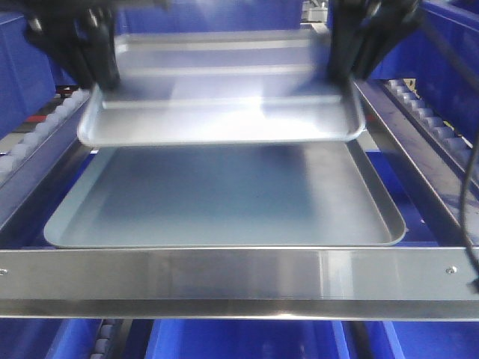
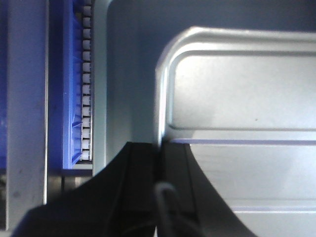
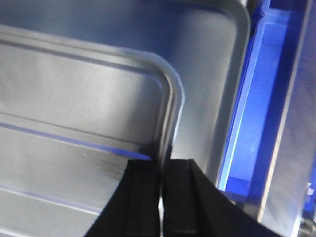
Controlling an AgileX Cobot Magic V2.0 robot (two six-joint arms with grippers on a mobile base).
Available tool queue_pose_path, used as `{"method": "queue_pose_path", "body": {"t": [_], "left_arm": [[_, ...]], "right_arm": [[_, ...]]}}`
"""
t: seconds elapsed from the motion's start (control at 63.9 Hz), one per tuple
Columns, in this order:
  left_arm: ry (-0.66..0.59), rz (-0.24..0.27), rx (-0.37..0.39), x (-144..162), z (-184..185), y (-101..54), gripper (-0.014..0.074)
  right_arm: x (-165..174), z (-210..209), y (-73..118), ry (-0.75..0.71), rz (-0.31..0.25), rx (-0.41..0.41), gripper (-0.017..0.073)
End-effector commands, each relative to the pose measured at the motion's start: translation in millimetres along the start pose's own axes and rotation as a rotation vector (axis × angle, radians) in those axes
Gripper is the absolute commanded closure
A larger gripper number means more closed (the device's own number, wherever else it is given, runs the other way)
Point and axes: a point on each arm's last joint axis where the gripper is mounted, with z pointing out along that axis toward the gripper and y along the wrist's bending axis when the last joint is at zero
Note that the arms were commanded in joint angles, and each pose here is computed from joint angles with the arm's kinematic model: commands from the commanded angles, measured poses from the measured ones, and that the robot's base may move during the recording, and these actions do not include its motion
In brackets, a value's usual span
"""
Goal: Grab silver tray and stack on right shelf
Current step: 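Lower the held tray onto the larger grey-blue tray, then open both grippers and release the silver tray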
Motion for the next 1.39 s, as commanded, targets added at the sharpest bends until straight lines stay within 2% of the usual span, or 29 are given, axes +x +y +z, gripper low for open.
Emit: {"method": "queue_pose_path", "body": {"t": [0.0,0.203,0.391,0.516,0.579,0.657,0.767,0.86,0.954,1.048,1.267,1.377], "left_arm": [[-0.093,0.024,0.006,-15.6,-3.4,2.3,0.0687],[-0.035,0.049,-0.032,-13.1,41.7,0.4,0.0687],[0.044,0.068,-0.063,-9.1,62.5,2.0,0.0687],[0.047,0.099,-0.027,-15.0,62.3,0.7,0.0686],[0.036,0.085,-0.009,-19.2,60.3,0.8,0.0685],[0.029,0.079,0.011,-24.2,57.4,1.4,0.0678],[0.026,0.091,0.038,-28.0,54.8,1.0,0.0563],[0.032,0.091,0.050,-27.9,54.6,0.4,0.0375],[0.032,0.093,0.049,-27.9,54.5,0.4,0.0212],[0.041,0.094,0.045,-27.2,54.5,0.8,0.0126],[0.071,0.098,0.024,-28.5,41.8,3.7,0.0129],[0.055,0.110,0.028,-29.8,23.9,6.1,0.0153]], "right_arm": [[-15.1,-2.3,-4.5,-0.079,-0.031,0.009,0.0503],[-13.8,35.4,-1.2,-0.025,-0.041,0.022,0.0503],[-13.4,46.2,0.0,-0.016,-0.044,0.022,0.0500],[-13.8,46.2,0.2,-0.020,-0.044,0.020,0.0500],[-13.8,46.2,0.2,-0.020,-0.044,0.020,0.0496],[-13.5,46.2,0.1,-0.017,-0.044,0.022,0.0442],[-13.2,46.2,0.0,-0.014,-0.044,0.023,0.0260],[-13.2,46.2,0.0,-0.014,-0.044,0.023,0.0087],[-13.0,46.2,-0.1,-0.012,-0.044,0.024,-0.0011],[-13.1,44.9,-0.3,-0.013,-0.044,0.024,-0.0022],[-16.3,24.8,-1.4,-0.060,-0.038,0.010,-0.0018],[-16.4,8.5,-3.3,-0.081,-0.033,0.006,0.0055]]}}
